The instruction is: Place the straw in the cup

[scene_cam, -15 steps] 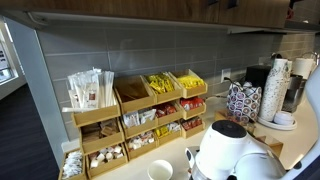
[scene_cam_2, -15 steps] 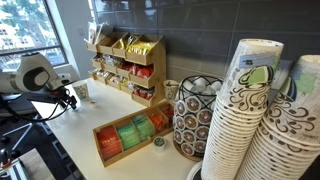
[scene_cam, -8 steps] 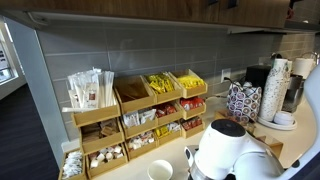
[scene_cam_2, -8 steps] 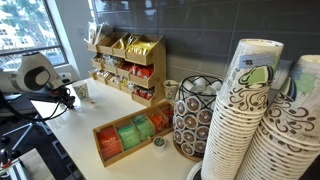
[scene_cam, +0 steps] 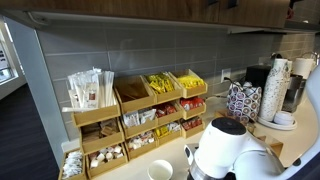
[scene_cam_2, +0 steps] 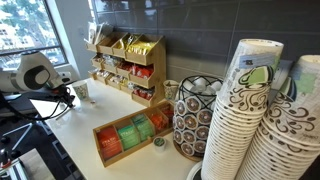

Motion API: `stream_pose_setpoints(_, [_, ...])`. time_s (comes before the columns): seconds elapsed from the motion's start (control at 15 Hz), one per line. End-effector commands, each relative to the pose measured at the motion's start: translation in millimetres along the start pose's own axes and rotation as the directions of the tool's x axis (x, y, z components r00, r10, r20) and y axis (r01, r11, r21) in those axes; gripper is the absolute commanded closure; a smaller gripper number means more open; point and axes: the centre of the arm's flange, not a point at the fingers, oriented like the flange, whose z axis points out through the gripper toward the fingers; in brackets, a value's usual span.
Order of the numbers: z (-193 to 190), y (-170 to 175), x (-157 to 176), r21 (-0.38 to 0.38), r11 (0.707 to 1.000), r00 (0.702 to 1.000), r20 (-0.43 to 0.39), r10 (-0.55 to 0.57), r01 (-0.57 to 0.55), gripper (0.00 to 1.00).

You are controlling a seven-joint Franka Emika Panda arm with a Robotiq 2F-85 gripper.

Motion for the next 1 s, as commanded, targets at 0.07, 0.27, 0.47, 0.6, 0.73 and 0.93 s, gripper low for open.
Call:
stream_pose_setpoints(0.07, [-20.4,8.9,-1.9,-0.010,1.000,1.000,-0.018,-0.017,0.017,1.00])
stream_pose_setpoints(0.27, [-27.4,11.4,0.0,-0.013,1.000,0.999,-0.030,-0.027,0.027,1.00])
stream_pose_setpoints(0.47, [-33.1,12.4,1.1,-0.019,0.999,0.999,-0.036,-0.037,0.036,1.00])
stream_pose_setpoints(0.6, [-29.2,10.1,1.3,-0.020,0.999,0.999,-0.022,-0.045,0.044,0.73])
stream_pose_setpoints(0.73, [-20.2,7.3,0.7,-0.021,0.999,0.999,-0.010,-0.049,0.049,0.60])
stream_pose_setpoints(0.93, [-9.4,6.7,-0.3,-0.037,0.998,0.999,-0.007,-0.051,0.051,0.37])
